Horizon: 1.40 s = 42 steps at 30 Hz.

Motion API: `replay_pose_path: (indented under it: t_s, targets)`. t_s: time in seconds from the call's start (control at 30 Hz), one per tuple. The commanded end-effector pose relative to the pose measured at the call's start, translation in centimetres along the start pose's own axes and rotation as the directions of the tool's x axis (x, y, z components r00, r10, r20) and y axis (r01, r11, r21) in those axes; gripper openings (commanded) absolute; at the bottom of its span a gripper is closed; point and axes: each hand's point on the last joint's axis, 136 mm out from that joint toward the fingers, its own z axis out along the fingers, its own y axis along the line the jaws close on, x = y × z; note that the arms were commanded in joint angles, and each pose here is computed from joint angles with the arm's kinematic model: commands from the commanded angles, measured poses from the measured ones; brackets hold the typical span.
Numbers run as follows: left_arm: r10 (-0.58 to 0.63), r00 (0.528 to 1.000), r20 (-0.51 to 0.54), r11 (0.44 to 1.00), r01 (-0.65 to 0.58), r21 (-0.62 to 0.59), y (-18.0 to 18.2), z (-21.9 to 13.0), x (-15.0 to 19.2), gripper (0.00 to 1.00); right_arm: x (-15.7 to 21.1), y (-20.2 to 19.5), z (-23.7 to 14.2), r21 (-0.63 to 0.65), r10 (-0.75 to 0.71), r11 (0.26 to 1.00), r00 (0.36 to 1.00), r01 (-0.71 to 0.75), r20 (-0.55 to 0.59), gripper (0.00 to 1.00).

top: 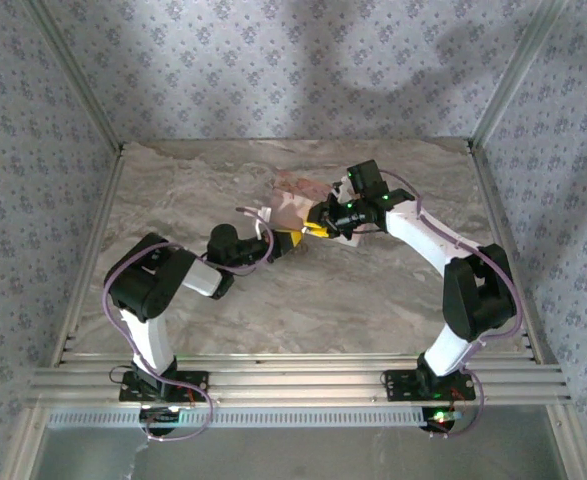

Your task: Unlock the padlock with the key

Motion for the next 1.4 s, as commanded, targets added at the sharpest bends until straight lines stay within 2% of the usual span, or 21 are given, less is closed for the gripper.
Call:
replay_pose_path:
  t_s: [0.0,0.27,0.57,1.37]
  targets:
    - [0.101,0.994,0.049,0.991,-0.105,0.080,-2.8,0.7,-1.3,0.00,2.2,3.2,-0.5,-0.103,-0.065,0.993,0.995,0.057,-0.077,0.00]
    - [0.143,0.987,0.068,0.989,-0.145,0.034,-2.3,-0.2,-1.1,0.00,1.7,3.2,-0.7,-0.084,-0.065,0.995,0.996,0.060,-0.061,0.00]
    - [0.193,0.980,0.039,0.981,-0.192,-0.027,-2.3,-1.0,-1.0,0.00,1.6,2.0,-0.5,-0.025,-0.073,0.997,0.996,0.072,-0.058,0.00]
    - [0.150,0.986,0.067,0.987,-0.153,0.044,-4.5,-1.6,-2.1,0.00,2.1,1.1,0.4,0.044,-0.103,0.993,0.993,0.106,-0.063,0.00]
